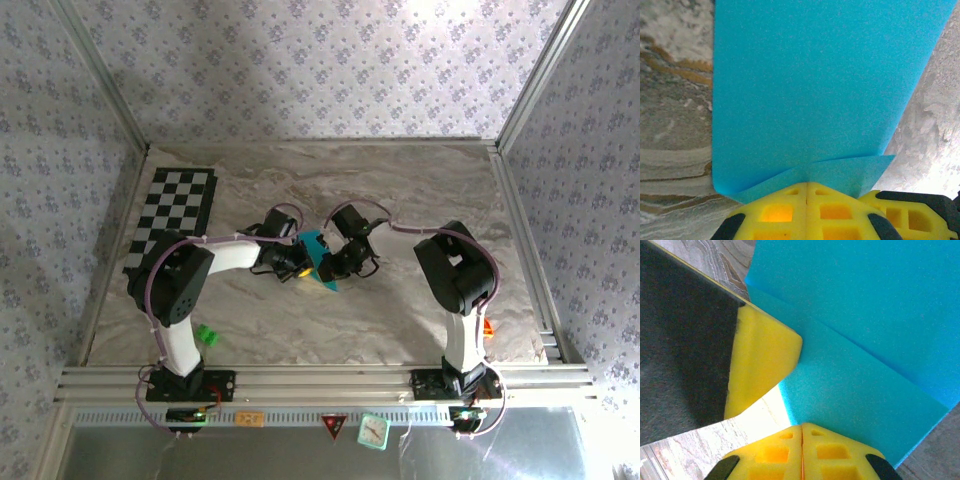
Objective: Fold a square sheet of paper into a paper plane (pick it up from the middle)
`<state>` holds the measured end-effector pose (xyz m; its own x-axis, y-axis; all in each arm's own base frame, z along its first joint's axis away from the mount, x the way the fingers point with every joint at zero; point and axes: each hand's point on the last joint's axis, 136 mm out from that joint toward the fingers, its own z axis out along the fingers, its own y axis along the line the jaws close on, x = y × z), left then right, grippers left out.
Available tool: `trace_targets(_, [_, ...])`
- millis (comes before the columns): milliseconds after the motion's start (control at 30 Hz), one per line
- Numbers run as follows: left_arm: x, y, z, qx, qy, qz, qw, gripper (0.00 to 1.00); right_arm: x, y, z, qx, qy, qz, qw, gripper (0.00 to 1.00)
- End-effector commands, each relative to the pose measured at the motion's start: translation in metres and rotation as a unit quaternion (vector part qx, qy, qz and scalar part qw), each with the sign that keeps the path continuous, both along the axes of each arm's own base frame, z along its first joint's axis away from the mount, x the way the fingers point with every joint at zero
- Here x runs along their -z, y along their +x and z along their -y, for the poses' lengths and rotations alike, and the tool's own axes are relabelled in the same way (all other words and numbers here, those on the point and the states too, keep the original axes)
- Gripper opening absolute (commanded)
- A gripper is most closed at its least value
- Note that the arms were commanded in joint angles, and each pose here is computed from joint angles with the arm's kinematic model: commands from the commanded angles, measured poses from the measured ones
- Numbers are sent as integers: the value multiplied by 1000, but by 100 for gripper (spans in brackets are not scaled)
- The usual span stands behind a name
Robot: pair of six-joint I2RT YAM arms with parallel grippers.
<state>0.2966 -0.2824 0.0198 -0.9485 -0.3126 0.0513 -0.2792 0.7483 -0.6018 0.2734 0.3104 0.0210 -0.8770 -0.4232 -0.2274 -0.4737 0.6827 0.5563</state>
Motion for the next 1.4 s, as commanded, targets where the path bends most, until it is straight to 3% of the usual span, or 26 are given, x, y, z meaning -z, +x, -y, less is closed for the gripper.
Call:
trace_targets(0, [32, -14, -21, -8, 61, -39, 997, 5, 13, -28, 19, -11, -34, -44, 998, 9])
trace_targets(600, [31, -13, -22, -5, 60, -39, 997, 5, 19, -53, 59, 25, -69, -50, 996, 9])
trace_targets(933, [27, -11, -20, -1, 56, -35, 998, 5, -14, -25, 39, 44, -13, 21, 999, 9])
trace_targets(1367, [19, -7, -12, 11, 43, -24, 999, 5, -2, -24, 26, 38, -23, 4, 999, 9])
